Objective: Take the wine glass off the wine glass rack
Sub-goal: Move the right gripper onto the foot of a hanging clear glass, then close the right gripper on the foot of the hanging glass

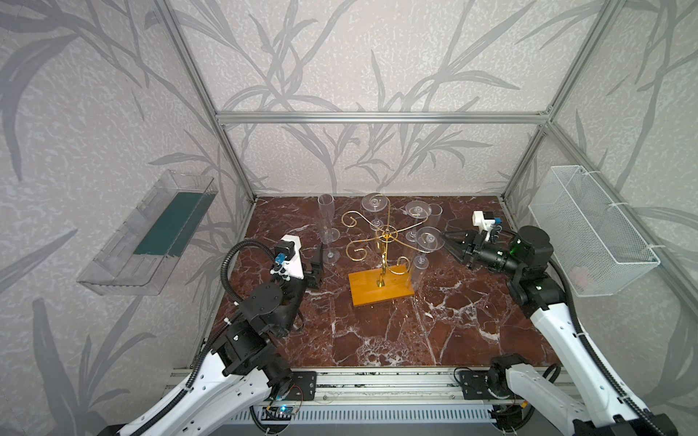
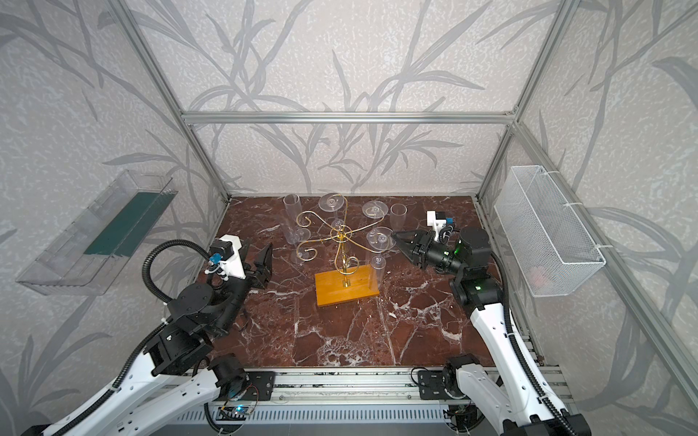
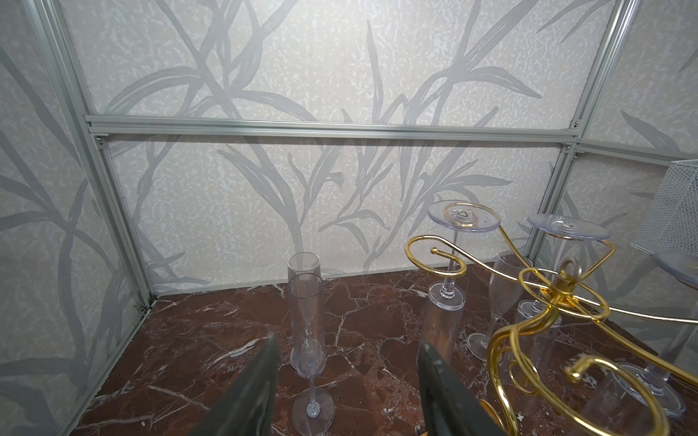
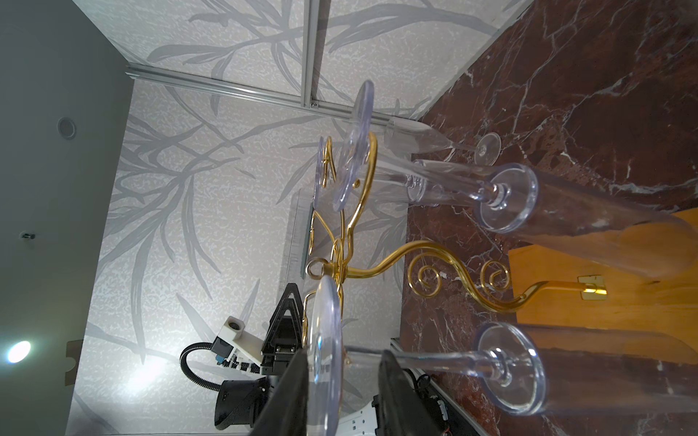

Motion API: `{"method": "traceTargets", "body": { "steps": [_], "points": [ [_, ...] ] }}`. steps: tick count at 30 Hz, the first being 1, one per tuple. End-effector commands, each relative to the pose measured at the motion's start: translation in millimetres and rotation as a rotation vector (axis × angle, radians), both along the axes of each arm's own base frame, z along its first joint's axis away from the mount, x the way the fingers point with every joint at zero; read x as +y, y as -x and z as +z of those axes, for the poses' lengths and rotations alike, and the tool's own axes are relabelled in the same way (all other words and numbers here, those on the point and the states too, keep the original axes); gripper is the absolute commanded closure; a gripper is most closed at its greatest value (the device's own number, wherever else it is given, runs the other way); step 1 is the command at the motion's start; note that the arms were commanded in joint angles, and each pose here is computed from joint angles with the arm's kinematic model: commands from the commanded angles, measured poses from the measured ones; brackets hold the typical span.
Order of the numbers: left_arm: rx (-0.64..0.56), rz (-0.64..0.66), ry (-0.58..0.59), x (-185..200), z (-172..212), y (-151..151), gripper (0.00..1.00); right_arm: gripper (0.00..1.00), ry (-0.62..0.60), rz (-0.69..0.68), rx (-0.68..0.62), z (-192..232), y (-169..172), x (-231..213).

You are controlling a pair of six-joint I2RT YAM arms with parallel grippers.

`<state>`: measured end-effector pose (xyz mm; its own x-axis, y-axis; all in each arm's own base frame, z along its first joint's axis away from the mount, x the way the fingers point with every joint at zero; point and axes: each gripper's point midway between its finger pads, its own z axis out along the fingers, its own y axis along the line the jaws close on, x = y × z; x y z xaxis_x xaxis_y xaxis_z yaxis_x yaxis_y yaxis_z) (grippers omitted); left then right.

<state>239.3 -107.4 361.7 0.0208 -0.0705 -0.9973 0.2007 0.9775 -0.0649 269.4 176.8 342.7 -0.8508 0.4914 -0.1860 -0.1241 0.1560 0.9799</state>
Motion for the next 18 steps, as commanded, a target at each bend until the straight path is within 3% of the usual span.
{"method": "traceTargets", "body": {
  "steps": [1, 18],
  "points": [
    [0.004, -0.004, 0.03, -1.3, 0.1, -1.4, 0.4, 0.72, -0.015, 0.013, -0.032, 4.6, -0.5, 5.0],
    [0.013, -0.005, 0.036, 1.4, -0.1, 1.4, 0.4, 0.95, -0.035, -0.021, -0.001, 1.9, -0.3, 3.8]
  ]
}}
